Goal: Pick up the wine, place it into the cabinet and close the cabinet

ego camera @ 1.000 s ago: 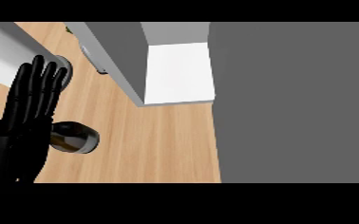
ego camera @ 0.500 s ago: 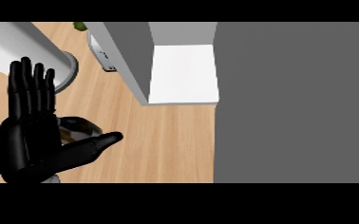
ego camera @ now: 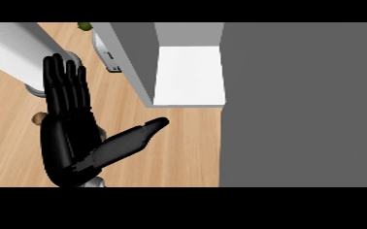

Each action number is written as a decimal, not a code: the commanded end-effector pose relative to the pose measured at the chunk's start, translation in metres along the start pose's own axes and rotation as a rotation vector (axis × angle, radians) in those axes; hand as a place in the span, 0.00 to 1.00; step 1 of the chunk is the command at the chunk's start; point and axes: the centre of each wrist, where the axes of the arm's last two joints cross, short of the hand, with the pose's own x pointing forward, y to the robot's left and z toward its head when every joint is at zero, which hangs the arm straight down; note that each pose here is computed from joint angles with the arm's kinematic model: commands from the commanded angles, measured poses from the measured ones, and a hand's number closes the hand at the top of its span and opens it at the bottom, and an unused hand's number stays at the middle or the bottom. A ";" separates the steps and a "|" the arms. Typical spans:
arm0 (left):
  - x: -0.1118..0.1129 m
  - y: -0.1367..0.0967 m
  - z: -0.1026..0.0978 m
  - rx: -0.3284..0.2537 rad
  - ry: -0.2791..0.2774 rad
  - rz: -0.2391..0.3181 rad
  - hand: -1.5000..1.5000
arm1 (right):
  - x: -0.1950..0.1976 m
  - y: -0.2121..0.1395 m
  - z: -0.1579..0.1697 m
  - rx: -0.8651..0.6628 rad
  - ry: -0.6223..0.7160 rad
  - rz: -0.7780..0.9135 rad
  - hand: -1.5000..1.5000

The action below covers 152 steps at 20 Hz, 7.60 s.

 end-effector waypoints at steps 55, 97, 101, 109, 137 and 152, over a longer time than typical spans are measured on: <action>-0.025 0.106 0.026 0.274 0.208 -0.029 0.00 | 0.040 0.002 0.000 -0.010 0.002 0.005 0.00; -0.164 0.186 0.040 0.307 0.216 -0.030 0.00 | 0.065 0.013 0.007 0.005 -0.004 -0.004 0.00; -0.182 0.184 0.041 0.306 0.254 -0.024 0.00 | 0.072 0.013 0.011 0.001 -0.005 0.017 0.00; -0.197 0.178 0.050 0.272 0.250 -0.017 0.00 | 0.062 0.018 0.008 -0.003 -0.014 0.020 0.00; -0.214 0.196 0.027 -0.133 0.215 -0.056 1.00 | 0.054 0.006 -0.009 -0.015 -0.012 0.024 0.00; -0.159 0.177 0.033 -0.278 -0.004 0.001 1.00 | 0.064 0.007 0.003 0.006 0.030 0.038 0.00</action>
